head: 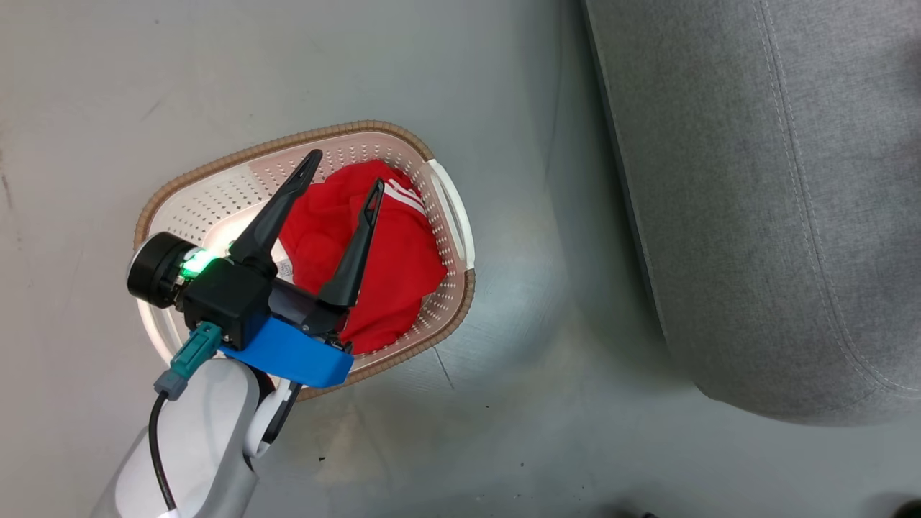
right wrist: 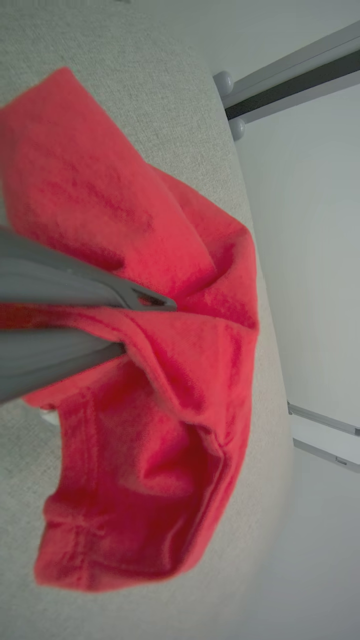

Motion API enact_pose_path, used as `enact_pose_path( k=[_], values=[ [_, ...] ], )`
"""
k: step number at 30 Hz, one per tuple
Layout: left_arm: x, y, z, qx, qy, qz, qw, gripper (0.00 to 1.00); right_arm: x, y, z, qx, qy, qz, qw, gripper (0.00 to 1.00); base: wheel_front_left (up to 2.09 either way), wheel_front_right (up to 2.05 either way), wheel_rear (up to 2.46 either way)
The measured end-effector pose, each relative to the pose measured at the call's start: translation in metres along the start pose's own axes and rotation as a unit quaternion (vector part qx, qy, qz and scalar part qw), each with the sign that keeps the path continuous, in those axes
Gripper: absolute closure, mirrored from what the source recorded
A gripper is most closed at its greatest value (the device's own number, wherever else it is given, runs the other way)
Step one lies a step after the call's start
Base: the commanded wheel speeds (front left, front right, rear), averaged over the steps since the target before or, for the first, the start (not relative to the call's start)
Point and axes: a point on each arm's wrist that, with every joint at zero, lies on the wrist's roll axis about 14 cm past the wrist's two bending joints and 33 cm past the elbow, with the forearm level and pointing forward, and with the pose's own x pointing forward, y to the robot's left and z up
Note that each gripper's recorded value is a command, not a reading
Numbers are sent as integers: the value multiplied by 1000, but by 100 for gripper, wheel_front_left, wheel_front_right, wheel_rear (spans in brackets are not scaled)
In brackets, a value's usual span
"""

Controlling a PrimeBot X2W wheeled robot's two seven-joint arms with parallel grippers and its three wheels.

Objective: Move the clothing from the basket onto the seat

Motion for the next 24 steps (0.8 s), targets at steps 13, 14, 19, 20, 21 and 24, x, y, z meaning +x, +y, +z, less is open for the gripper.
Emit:
enact_pose_path(
  k=[13, 14, 19, 20, 21, 24],
  values=[
    [1, -9, 16, -2, -14, 1, 1000, 0, -6, 9, 13, -6, -13, 17, 1000, 0, 0, 0, 0],
    [0, -10, 19, -2, -18, 1, 1000, 0, -7, 8, 14, -6, -14, 18, 1000, 0, 0, 0, 0],
    [-5, -16, 36, -3, -33, 8, 999, 0, -18, 6, 17, -12, -16, 27, 999, 0, 0, 0, 0],
    [-7, -16, 40, -5, -36, 12, 999, 0, -21, 5, 19, -11, -17, 29, 999, 0, 0, 0, 0],
    [-9, -16, 43, -5, -38, 16, 999, 0, -24, 5, 20, -13, -18, 31, 999, 0, 0, 0, 0],
    [-17, -21, 52, -7, -44, 23, 999, 0, -33, 6, 24, -12, -21, 40, 999, 0, 0, 0, 0]
  ],
)
